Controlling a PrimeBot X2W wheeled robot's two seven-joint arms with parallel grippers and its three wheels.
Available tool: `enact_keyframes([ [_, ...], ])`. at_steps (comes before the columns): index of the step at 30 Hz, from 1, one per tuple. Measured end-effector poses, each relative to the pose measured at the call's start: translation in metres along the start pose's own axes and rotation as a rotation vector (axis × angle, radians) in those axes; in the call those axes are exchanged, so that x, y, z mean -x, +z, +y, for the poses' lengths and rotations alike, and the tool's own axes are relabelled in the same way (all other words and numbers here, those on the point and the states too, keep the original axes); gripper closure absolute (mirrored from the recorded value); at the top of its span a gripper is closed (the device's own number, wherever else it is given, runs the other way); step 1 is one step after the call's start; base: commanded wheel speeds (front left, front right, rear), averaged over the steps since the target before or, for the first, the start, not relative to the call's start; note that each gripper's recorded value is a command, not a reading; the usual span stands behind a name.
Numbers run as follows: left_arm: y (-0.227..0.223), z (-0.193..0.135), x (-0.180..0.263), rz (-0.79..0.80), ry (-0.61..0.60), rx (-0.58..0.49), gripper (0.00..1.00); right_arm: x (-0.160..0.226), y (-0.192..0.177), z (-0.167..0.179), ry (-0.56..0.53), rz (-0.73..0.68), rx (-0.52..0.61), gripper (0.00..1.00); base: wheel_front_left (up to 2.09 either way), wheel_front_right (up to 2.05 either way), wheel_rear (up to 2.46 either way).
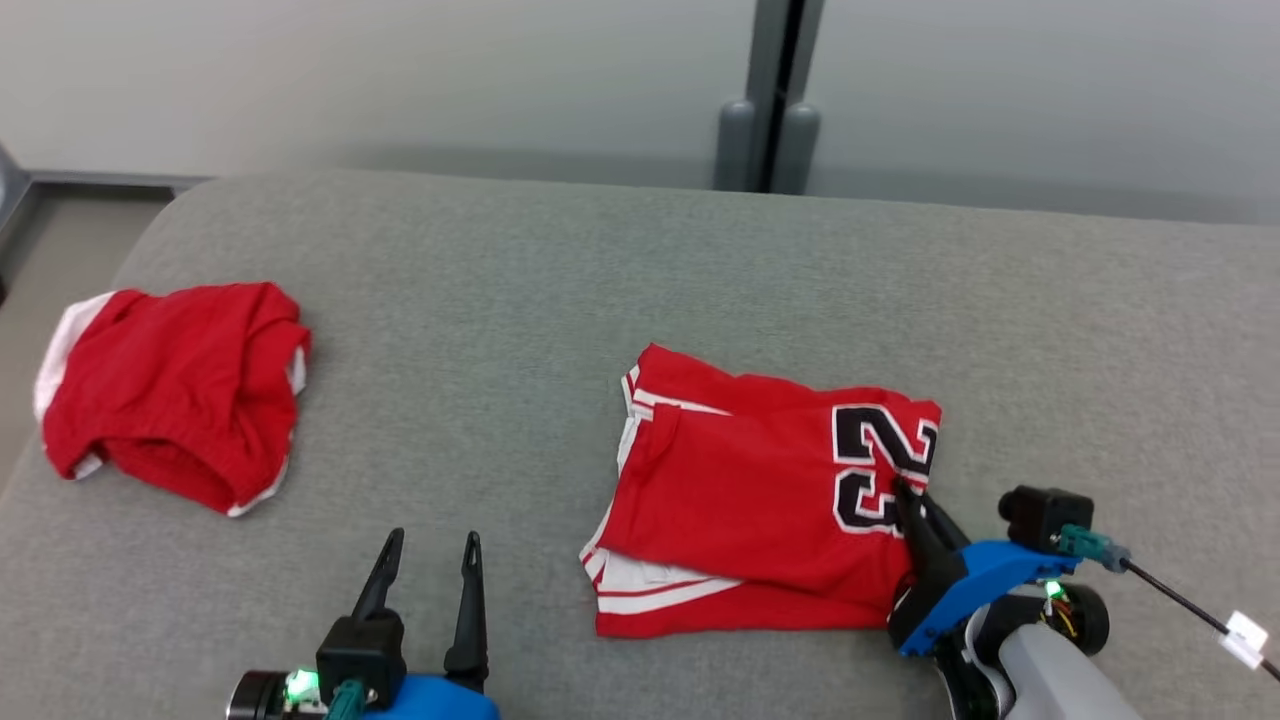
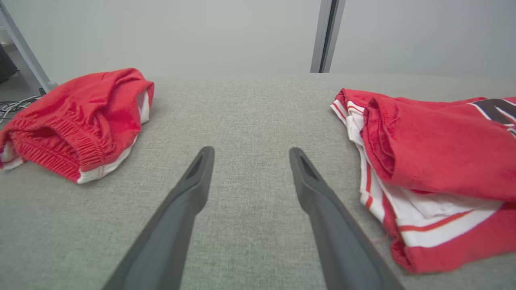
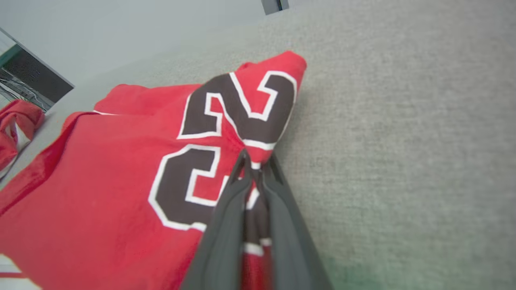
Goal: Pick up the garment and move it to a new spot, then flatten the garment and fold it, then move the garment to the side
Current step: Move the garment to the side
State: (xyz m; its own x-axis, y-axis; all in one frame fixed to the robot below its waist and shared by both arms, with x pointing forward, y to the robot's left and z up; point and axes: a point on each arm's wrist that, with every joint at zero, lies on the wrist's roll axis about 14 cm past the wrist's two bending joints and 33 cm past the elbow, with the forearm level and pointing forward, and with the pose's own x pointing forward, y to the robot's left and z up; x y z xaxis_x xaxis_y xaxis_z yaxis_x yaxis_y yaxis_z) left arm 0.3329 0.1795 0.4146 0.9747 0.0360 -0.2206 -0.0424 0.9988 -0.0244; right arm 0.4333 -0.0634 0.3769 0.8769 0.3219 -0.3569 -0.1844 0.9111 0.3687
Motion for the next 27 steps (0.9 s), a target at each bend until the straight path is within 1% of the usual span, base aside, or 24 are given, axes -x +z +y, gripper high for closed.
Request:
enact_keyframes([
  [4, -0.001, -0.03, -0.015, 0.006, -0.1, -0.007, 0.0, 0.015, 0.018, -0.03, -0.072, -0.068, -0.008, 1.0, 0.0, 0.0, 0.0],
  [7, -0.001, -0.06, -0.029, 0.011, -0.197, -0.012, 0.0, 0.034, 0.022, -0.055, -0.138, -0.096, -0.016, 1.0, 0.0, 0.0, 0.0],
  [13, 0.0, -0.13, -0.052, 0.007, -0.406, -0.027, 0.0, 0.081, 0.028, -0.102, -0.279, -0.149, -0.025, 1.0, 0.0, 0.0, 0.0],
  [19, 0.002, -0.195, -0.059, -0.001, -0.592, -0.036, 0.0, 0.133, 0.034, -0.14, -0.426, -0.216, -0.052, 1.0, 0.0, 0.0, 0.0],
  [23, 0.005, -0.225, -0.055, -0.016, -0.691, -0.058, 0.0, 0.16, 0.032, -0.155, -0.495, -0.24, -0.067, 1.0, 0.0, 0.0, 0.0],
  [27, 0.005, -0.236, -0.054, -0.019, -0.728, -0.066, 0.0, 0.172, 0.031, -0.166, -0.542, -0.235, -0.04, 1.0, 0.0, 0.0, 0.0],
])
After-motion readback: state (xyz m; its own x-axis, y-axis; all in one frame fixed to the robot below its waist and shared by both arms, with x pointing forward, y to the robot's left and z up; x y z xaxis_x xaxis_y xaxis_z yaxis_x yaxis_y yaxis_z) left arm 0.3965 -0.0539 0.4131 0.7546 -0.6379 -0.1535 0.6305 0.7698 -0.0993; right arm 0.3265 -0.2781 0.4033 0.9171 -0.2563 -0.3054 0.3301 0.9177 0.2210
